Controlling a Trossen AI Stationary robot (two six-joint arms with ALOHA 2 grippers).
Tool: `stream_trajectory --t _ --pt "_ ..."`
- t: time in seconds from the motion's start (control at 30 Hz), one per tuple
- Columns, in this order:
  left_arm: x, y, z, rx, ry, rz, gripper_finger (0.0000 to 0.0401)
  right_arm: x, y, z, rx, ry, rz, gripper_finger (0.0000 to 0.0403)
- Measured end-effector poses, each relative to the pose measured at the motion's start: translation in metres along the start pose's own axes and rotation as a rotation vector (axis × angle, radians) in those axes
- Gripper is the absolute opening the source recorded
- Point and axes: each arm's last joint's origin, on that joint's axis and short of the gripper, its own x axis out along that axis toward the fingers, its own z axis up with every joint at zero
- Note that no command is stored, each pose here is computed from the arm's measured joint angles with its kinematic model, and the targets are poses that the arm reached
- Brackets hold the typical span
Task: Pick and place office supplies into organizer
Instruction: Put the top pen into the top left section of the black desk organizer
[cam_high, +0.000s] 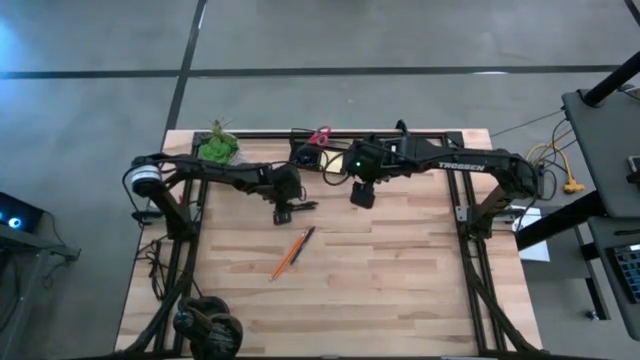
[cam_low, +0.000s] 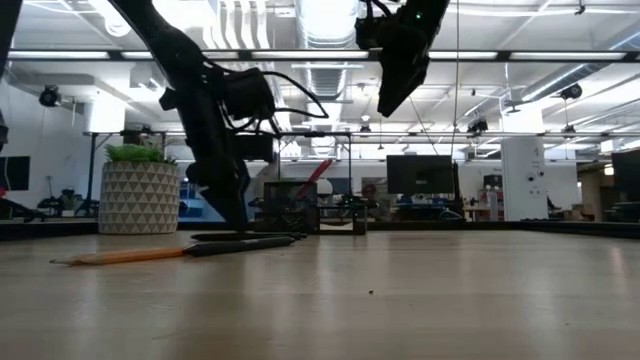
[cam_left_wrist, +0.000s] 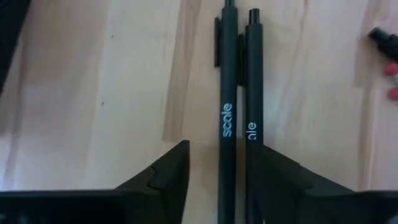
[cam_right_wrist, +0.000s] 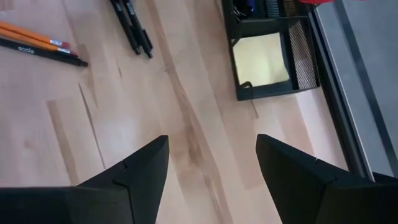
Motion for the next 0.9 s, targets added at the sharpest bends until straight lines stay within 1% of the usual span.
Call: stream_trajectory --t 0.13,0.23,0.43,0.5,0.57,0.67,0.8,0.83,0.9 --pt "0.007 -0.001 -0.001 0.000 0.005 -0.040 0.0097 0.000 0.000 0.001 0.002 -0.007 0.000 0.0237" --pt "0.011 -0.001 -0.001 0.000 0.015 -0.047 0.0070 0.000 0.000 0.001 -0.002 -0.010 0.001 0.0237" --pt "0.022 0.001 -0.005 -0.016 0.047 -0.095 0.0033 0.000 0.000 0.001 0.000 -0.013 0.000 0.0237" --pt "0.025 0.000 -0.005 -0.022 0.053 -0.110 0.0017 0.000 0.000 0.001 -0.001 -0.012 0.000 0.0237" --pt "0.024 0.000 -0.001 -0.027 0.040 -0.145 0.0011 0.000 0.000 0.001 0.000 -0.013 -0.001 0.0237" --pt "0.016 0.001 0.008 -0.024 -0.017 -0.155 0.0010 0.000 0.000 0.002 0.002 -0.016 -0.002 0.0237" --pt "0.003 0.005 0.020 -0.111 -0.123 -0.149 0.0009 -0.001 -0.001 0.003 0.040 -0.039 -0.024 0.0237" --pt "-0.005 0.006 0.025 -0.132 -0.169 -0.142 0.0009 -0.002 -0.002 0.004 0.060 -0.047 -0.043 0.0235" --pt "-0.027 0.008 0.038 -0.163 -0.303 -0.113 0.0009 -0.006 -0.004 0.004 0.086 -0.067 -0.084 0.0233"
